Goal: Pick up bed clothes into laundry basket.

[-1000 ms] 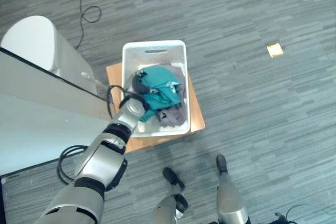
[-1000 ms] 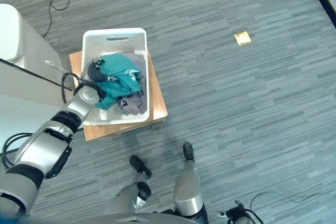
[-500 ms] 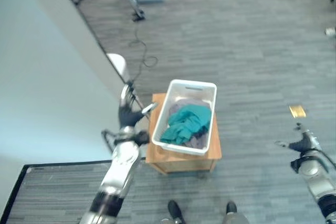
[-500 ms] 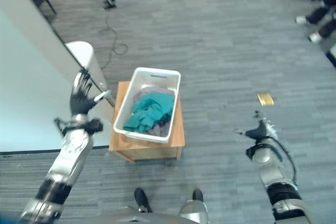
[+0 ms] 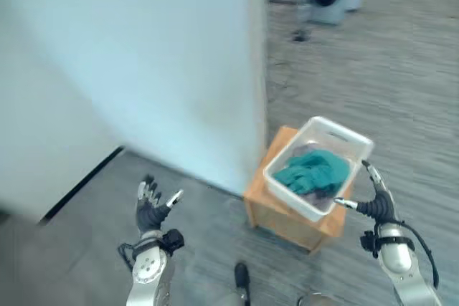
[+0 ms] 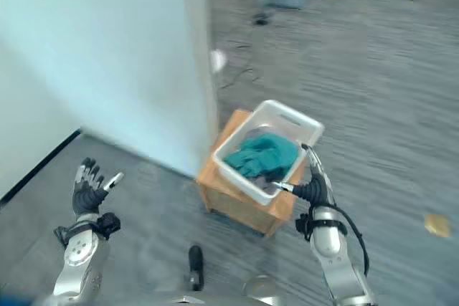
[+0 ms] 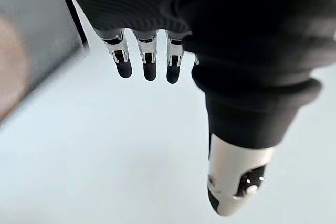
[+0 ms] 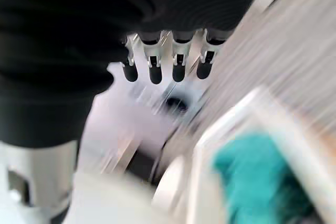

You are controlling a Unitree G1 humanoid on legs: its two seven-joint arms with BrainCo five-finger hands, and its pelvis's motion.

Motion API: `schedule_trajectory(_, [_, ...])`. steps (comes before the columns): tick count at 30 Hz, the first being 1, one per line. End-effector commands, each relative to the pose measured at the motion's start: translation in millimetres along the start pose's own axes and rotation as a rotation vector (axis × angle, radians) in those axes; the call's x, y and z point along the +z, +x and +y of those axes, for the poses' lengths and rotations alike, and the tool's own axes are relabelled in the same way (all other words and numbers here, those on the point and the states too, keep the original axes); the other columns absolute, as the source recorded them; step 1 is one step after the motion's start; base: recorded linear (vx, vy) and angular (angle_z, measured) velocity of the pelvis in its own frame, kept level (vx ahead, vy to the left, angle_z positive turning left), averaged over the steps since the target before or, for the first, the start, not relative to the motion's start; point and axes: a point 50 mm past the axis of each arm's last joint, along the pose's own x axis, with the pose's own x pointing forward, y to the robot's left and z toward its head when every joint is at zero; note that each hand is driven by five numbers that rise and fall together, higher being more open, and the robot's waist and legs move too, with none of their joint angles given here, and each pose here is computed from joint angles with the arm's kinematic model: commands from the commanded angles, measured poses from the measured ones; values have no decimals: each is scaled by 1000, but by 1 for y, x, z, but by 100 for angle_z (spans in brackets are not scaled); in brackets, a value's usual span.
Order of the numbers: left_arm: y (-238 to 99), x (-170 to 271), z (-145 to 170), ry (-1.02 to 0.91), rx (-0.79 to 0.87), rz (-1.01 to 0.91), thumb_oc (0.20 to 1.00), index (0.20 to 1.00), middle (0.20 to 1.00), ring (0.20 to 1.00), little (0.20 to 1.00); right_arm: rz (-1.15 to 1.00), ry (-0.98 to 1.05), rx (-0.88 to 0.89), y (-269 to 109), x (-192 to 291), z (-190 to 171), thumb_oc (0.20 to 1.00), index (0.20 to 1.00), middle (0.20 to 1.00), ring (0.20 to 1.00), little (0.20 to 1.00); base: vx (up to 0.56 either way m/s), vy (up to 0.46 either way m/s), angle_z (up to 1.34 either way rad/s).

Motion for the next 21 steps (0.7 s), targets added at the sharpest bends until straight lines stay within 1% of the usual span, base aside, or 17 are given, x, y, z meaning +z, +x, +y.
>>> schedule_trajectory(1, [9, 37, 2, -100, -8, -177, 1000, 1000, 1000, 1000, 1000, -205, 8, -14, 10, 33, -10, 1000, 1000, 1000, 1000, 1000, -428, -267, 49])
schedule_trajectory(4, [8, 37, -6, -158, -19, -174, 1000, 1000, 1000, 1000, 1000, -239, -21, -21, 20, 38, -13, 1000, 1000, 1000, 1000, 1000, -416, -107, 170])
schedule_trajectory(5, [6, 34, -10, -196, -46, -156, 1000, 1000, 1000, 1000, 1000, -256, -21, -28, 25, 43, -14, 1000, 1000, 1000, 1000, 1000, -460, -158, 154])
schedule_trajectory(8, [3, 34, -11, -168, -95, -152, 1000, 1000, 1000, 1000, 1000, -266, 5, -35, 27, 48, -15, 1000, 1000, 1000, 1000, 1000, -403, -191, 157])
schedule_trajectory(11, [6, 38, -17, -157, -137, -160, 1000, 1000, 1000, 1000, 1000, -265, 24, -34, 30, 48, -14, 1000, 1000, 1000, 1000, 1000, -192, -59, 164])
schedule_trajectory(14, [11, 44, -24, -155, -178, -174, 1000, 1000, 1000, 1000, 1000, -254, 39, -35, 34, 46, -17, 1000, 1000, 1000, 1000, 1000, -189, 127, 187])
schedule_trajectory(17, [14, 49, -24, -138, -194, -180, 1000, 1000, 1000, 1000, 1000, -252, 34, -8, 37, 45, -17, 1000, 1000, 1000, 1000, 1000, -183, 199, 323])
schedule_trajectory(21, [12, 43, -20, -111, -218, -127, 1000, 1000, 1000, 1000, 1000, -257, 50, 11, 42, 50, -17, 1000, 1000, 1000, 1000, 1000, -39, 200, 158])
